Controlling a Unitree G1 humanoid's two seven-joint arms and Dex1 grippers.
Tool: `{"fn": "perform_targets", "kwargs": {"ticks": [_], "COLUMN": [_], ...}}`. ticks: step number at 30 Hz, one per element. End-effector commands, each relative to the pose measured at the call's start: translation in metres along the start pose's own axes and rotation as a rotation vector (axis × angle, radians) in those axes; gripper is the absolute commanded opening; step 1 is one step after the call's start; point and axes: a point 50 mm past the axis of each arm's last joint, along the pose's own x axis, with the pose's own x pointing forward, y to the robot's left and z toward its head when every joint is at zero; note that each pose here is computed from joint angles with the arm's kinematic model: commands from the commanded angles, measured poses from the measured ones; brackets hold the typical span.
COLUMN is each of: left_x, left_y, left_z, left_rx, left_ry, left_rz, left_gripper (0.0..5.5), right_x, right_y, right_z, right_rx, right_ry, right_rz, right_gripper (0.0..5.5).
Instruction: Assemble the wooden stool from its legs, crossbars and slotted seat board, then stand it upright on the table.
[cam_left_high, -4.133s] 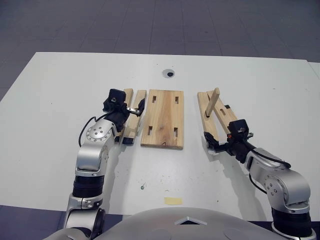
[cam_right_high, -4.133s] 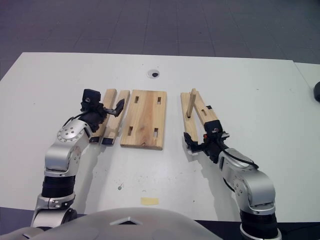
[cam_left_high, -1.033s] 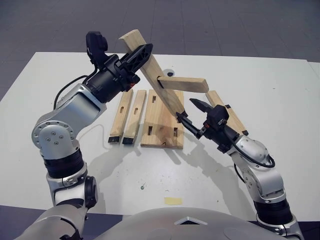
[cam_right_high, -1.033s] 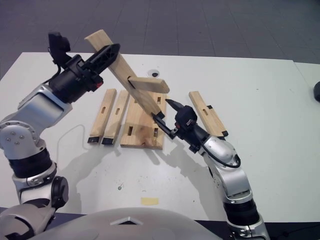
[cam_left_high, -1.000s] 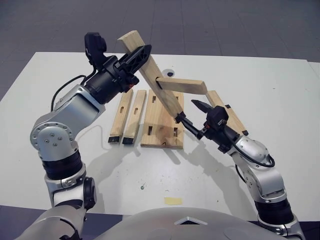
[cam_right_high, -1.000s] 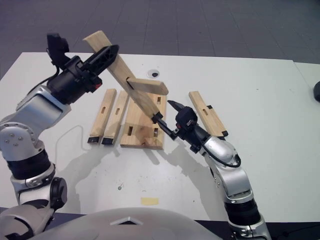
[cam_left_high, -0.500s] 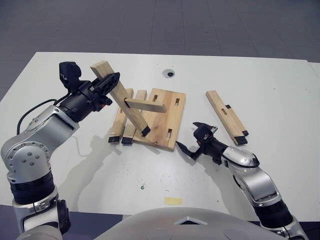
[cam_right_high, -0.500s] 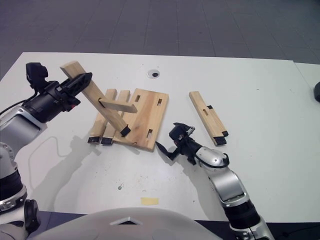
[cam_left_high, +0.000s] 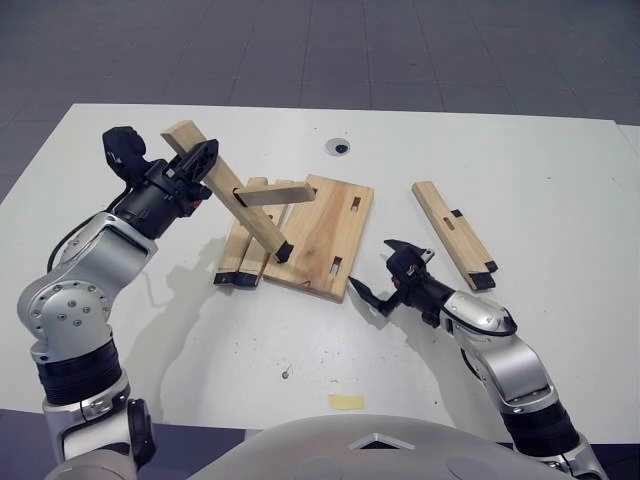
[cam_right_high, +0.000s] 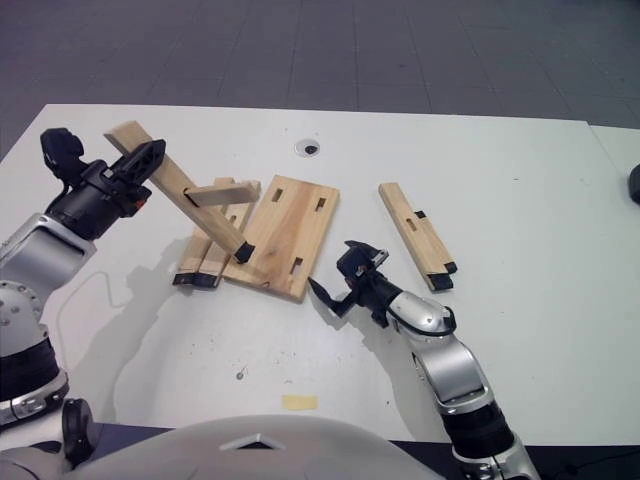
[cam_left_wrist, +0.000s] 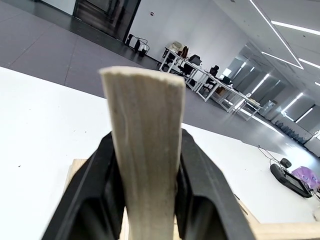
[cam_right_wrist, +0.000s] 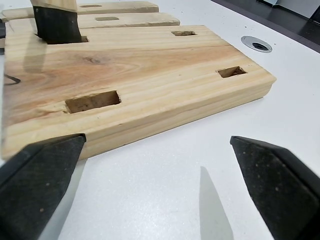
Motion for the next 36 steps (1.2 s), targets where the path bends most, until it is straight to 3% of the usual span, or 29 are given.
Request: {"fn": "perform_targets", "kwargs": {"ticks": [1, 5, 10, 36], "left_x": [0.003, 0.0, 0.007, 0.027], "left_y": [0.006, 0.011, -0.01, -0.044], "left_z": [-0.007, -0.016, -0.024, -0.011], "left_rx": [0.02, 0.039, 0.082, 0.238], "left_ry": [0.026, 0.044, 0.019, -0.065], "left_rz": [0.06, 0.126, 0.111, 0.007], "left_gripper": [1.04, 1.04, 1.04, 1.04], "right_x": [0.001, 0.001, 0.002, 0.006], "right_y": [-0.003, -0.004, -0.004, -0.006], "right_z": [0.004, 0.003, 0.004, 0.002], "right_rx": [-0.014, -0.029, -0.036, -0.045], "right_ry": [-0.016, -0.013, -0.021, -0.045], "right_rz": [-0.027, -0.037, -0.05, -0.101], "right_gripper": [5.4, 5.4, 5.4, 5.4]}}
